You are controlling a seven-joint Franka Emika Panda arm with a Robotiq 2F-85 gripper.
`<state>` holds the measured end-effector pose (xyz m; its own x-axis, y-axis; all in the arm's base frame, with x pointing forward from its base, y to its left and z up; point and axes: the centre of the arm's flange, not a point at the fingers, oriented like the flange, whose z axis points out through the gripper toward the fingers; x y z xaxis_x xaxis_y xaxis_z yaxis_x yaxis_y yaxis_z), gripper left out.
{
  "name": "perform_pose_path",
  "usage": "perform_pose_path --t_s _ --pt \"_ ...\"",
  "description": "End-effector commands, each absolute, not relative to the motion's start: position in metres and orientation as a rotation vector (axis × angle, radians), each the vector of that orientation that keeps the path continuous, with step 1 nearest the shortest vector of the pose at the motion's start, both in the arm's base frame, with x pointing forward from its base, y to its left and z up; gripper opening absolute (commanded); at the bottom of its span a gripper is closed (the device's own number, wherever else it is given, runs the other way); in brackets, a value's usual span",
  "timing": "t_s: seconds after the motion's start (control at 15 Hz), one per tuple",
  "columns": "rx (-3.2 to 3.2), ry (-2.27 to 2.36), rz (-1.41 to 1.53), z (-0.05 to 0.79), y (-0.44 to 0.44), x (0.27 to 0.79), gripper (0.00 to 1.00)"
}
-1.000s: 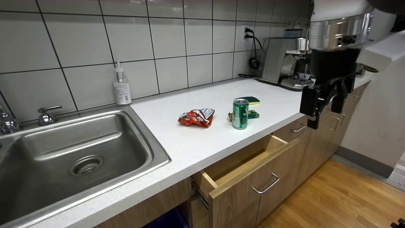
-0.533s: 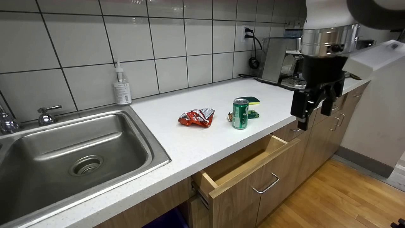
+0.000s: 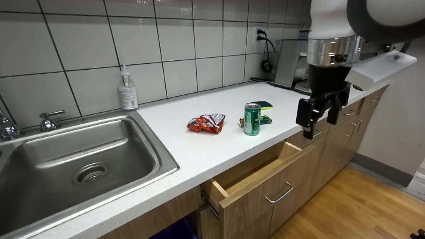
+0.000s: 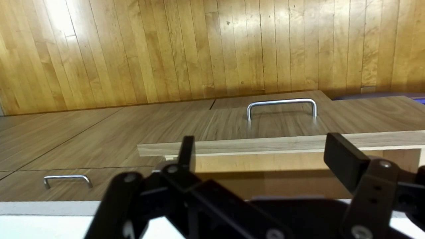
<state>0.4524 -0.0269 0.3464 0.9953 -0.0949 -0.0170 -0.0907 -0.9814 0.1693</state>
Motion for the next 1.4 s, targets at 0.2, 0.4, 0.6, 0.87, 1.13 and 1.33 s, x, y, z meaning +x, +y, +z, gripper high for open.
perform_pose_path --t_s 0.2,0.4,0.6,0.87,1.13,1.33 --pt "2.966 -0.098 -0.033 0.339 -0.028 0.472 1.0" --pt "2.963 -0.097 -0.042 0.329 -0.03 0.479 1.0" --pt "2.969 -0.08 -0.056 0.318 -0.033 0.486 1.0" --pt "2.96 -0.085 -0.068 0.305 -0.036 0.497 1.0" --pt "2.963 -0.076 -0.067 0.296 -0.035 0.509 1.0" --pt "2.975 -0.099 -0.083 0.294 -0.033 0.5 1.0"
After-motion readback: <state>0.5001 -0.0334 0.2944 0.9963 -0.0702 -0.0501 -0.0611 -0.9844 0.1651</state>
